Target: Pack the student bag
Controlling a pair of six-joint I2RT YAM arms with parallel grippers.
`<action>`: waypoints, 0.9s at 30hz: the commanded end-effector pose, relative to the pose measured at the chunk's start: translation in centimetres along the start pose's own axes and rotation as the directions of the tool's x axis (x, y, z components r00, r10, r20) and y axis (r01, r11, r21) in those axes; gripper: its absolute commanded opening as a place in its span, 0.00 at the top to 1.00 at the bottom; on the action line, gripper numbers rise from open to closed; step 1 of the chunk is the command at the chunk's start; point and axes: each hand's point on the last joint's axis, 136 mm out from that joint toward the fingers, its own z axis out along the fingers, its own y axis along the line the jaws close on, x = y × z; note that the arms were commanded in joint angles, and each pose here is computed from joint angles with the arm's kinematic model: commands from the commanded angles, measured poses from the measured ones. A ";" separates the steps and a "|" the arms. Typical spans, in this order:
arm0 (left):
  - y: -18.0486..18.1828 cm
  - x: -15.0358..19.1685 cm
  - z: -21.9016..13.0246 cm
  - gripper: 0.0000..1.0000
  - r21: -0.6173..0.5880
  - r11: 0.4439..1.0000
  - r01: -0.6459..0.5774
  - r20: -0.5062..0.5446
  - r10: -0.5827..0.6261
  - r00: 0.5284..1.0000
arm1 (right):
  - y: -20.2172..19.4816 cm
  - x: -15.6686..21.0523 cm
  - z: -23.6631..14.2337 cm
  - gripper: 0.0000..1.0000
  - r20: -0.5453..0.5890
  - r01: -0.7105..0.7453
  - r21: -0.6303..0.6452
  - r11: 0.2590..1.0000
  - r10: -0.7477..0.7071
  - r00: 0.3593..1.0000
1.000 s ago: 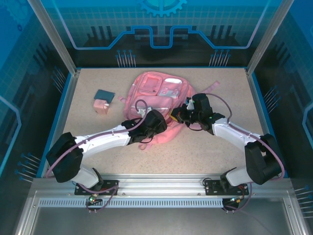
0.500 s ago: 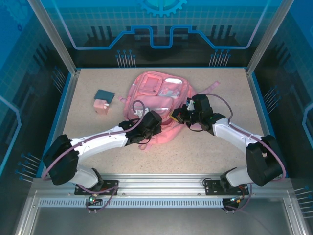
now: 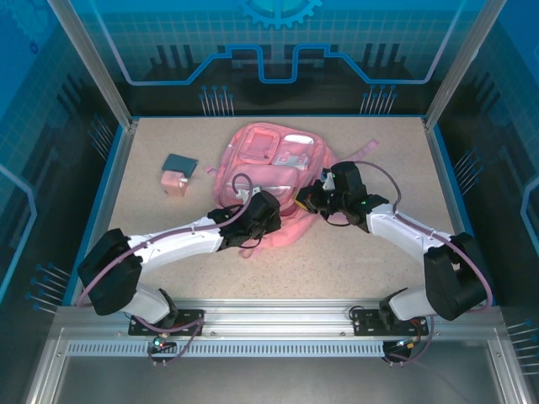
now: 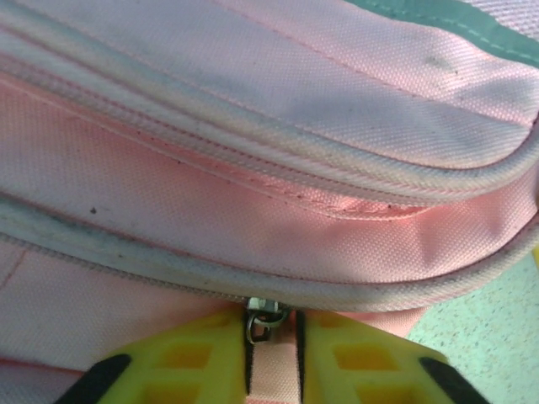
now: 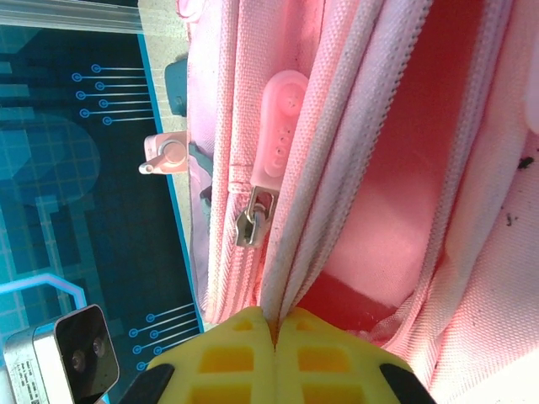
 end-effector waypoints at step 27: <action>-6.9 1.0 -2.6 1.00 0.339 0.899 -0.277 -0.043 0.309 0.950 | -0.8 2.9 -1.2 0.29 -0.032 -0.048 -0.019 0.999 0.047 0.998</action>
